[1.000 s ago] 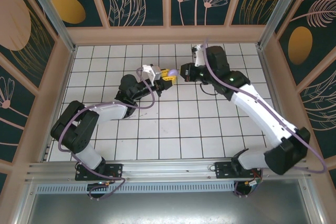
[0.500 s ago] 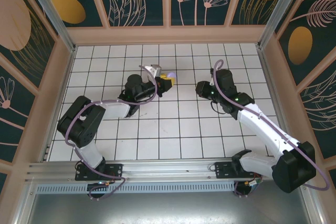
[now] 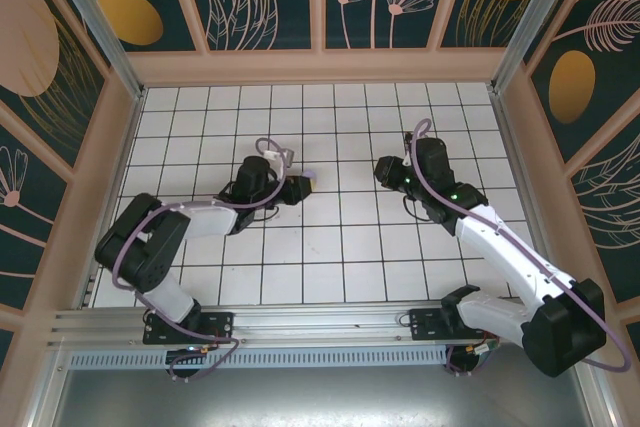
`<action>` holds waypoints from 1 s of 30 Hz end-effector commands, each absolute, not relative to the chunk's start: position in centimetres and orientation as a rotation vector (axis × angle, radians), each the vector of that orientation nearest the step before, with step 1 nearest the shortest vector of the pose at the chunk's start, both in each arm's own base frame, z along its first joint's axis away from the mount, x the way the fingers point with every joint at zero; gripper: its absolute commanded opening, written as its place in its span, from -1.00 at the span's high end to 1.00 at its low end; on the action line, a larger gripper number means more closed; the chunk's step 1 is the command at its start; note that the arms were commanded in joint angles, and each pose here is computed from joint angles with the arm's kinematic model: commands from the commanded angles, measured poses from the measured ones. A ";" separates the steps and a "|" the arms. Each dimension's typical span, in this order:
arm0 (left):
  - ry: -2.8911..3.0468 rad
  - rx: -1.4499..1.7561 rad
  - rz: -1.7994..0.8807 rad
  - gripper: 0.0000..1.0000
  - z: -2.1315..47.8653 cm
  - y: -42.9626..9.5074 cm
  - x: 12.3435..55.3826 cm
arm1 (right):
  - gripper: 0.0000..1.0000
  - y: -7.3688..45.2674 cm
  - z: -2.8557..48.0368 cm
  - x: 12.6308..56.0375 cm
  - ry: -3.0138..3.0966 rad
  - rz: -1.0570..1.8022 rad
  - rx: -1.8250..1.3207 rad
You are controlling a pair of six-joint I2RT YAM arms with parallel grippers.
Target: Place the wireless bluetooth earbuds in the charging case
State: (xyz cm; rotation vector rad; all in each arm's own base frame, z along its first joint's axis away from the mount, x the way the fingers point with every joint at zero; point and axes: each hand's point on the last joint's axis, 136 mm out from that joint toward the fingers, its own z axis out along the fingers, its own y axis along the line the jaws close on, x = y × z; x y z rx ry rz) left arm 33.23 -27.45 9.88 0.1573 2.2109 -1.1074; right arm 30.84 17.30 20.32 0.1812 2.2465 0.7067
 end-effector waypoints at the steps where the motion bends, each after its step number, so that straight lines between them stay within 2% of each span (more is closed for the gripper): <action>1: 2.317 -0.013 -1.065 1.00 8.3 -24.3 32.4 | 0.49 17.2 21.4 30.8 2.196 0.730 0.185; 9: 2.422 -0.204 -0.949 1.00 5.6 -19.1 30.5 | 0.48 17.2 22.0 30.8 2.180 0.739 0.184; 19: 2.471 -0.317 -0.877 0.97 2.6 -17.1 30.2 | 0.44 17.3 22.9 30.8 2.167 0.744 0.175; 24: 2.491 -0.357 -0.828 0.79 1.6 -16.0 30.5 | 0.37 17.3 23.2 30.8 2.161 0.743 0.172; 27: 2.511 -0.357 -0.796 0.62 1.1 -15.6 30.5 | 0.31 17.3 23.3 30.8 2.160 0.740 0.169; 30: 2.537 -0.369 -0.741 0.55 0.5 -15.0 30.6 | 0.25 17.2 23.5 30.9 2.157 0.734 0.168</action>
